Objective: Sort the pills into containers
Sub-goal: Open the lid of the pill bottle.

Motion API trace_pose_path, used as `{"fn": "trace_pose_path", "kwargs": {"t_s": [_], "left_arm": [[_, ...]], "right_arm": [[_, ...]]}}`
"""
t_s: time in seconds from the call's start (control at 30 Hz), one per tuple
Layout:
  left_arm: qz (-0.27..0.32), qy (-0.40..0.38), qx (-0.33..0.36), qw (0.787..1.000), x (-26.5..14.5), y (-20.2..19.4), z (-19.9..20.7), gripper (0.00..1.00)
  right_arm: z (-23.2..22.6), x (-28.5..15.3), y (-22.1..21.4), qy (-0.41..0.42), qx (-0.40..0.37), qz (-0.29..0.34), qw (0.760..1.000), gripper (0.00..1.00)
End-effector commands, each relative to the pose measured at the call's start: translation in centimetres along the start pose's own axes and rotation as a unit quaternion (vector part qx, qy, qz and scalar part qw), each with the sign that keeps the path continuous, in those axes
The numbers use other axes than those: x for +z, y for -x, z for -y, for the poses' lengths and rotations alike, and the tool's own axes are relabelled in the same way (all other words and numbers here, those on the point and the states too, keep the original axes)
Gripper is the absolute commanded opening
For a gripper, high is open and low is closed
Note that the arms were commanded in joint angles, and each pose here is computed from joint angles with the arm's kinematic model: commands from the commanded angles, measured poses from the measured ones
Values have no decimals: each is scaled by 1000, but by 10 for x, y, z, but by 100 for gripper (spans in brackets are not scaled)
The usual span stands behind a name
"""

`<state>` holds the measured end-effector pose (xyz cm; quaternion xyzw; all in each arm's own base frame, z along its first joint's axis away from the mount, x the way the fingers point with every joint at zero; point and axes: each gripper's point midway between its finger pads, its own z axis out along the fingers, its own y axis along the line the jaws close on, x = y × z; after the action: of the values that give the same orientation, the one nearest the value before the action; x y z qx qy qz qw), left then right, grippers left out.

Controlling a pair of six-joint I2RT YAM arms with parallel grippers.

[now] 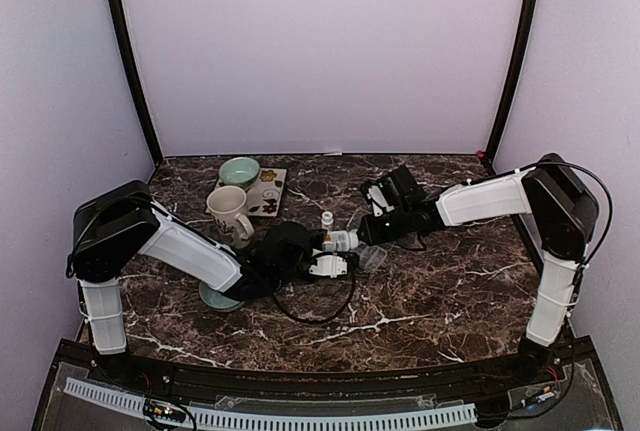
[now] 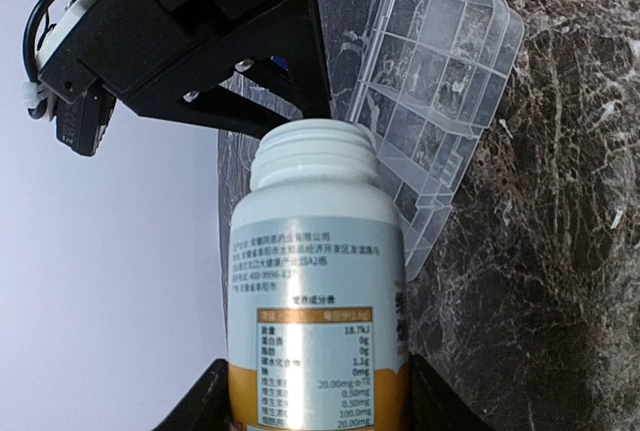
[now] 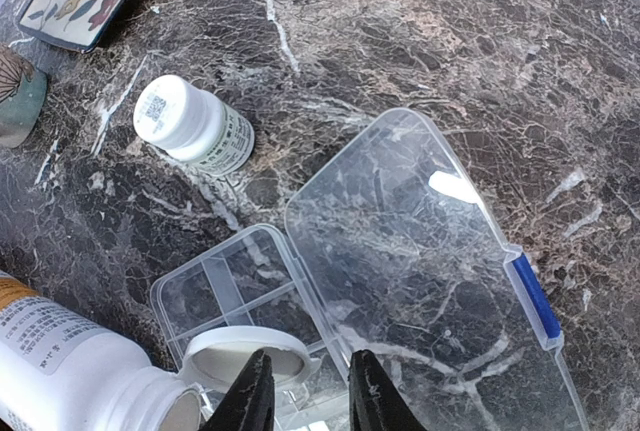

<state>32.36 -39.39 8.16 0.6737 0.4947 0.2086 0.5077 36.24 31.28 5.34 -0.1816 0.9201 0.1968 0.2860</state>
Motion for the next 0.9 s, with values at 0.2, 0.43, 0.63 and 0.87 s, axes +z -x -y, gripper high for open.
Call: {"fn": "trace_pose_path", "kwargs": {"t_s": [0.2,0.43,0.63,0.87], "left_arm": [[17,48,-10,999,-12,11,-32,3],[18,52,-22,998,-12,12,-37,3],[18,46,-33,998,-14,11,-35,3],[16,54,-41,998,-15,7,-40,3]], "right_arm": [[-7,-12,19,14,-1,31,999,28],[-7,-16,22,13,-1,37,999,29],[-7,-20,24,13,0,44,999,30],[-7,-23,24,13,2,45,999,31]]}}
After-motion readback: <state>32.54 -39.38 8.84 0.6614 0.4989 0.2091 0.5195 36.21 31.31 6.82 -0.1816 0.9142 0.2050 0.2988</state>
